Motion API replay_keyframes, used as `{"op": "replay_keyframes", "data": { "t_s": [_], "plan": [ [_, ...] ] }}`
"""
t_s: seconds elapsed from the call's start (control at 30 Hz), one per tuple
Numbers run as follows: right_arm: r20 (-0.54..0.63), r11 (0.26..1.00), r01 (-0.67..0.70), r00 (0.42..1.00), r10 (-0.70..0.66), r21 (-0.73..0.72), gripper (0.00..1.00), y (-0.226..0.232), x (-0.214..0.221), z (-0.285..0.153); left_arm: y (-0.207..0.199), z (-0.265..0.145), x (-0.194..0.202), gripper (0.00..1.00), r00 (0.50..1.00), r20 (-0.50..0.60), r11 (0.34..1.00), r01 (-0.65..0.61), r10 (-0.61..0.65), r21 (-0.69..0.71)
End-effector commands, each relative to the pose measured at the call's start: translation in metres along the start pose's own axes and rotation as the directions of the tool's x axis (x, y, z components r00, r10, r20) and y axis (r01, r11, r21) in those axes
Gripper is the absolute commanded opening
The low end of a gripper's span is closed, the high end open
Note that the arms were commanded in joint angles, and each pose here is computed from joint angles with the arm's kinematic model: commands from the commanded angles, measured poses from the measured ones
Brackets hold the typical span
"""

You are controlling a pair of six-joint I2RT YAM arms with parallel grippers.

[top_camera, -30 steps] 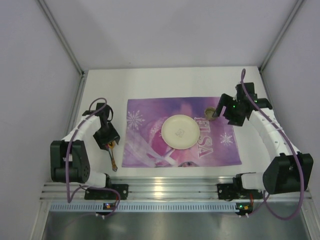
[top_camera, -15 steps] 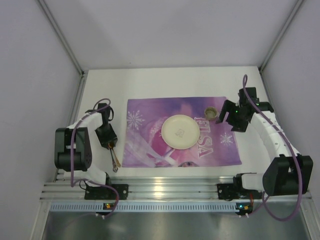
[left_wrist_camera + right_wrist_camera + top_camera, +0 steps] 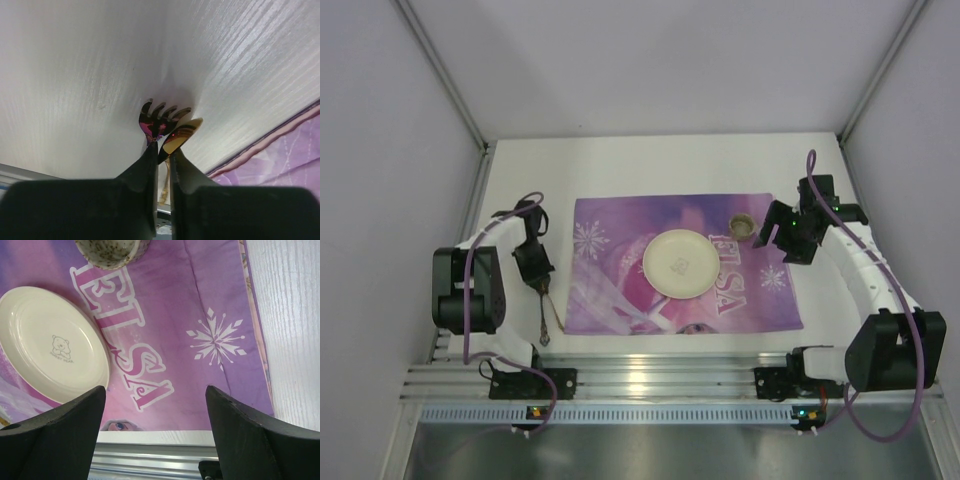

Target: Set the dinner table for one person

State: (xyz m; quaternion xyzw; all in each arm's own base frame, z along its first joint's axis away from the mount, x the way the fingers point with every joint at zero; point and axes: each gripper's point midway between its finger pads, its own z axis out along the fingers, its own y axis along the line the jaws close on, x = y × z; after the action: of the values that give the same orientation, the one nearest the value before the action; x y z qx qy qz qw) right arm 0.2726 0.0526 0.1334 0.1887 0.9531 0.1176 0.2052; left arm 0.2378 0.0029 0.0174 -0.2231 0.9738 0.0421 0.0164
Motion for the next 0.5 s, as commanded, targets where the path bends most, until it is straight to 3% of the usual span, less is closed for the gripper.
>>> {"op": "replay_keyframes", "data": {
  "t_s": [0.0,0.23,0.47],
  "plan": [
    [0.022,1.0,-0.011,1.0,0.011,0.005,0.81,-0.002,-0.006,-0.008,-0.011,0.015,-0.024,0.03,0.998,0.065,1.0,0.002,-0.004,0.024],
    [0.029,1.0,-0.018,0.999,0.018,0.011,0.8,-0.004,-0.004,-0.01,-0.01,-0.017,-0.036,0.0,0.992,0.127,0.999,-0.018,0.012,0.043],
    [0.037,1.0,-0.022,0.999,0.023,-0.003,0.8,-0.002,-0.003,-0.015,-0.014,-0.07,-0.073,0.0,0.96,0.276,0.997,-0.054,0.036,0.057]
  ]
}}
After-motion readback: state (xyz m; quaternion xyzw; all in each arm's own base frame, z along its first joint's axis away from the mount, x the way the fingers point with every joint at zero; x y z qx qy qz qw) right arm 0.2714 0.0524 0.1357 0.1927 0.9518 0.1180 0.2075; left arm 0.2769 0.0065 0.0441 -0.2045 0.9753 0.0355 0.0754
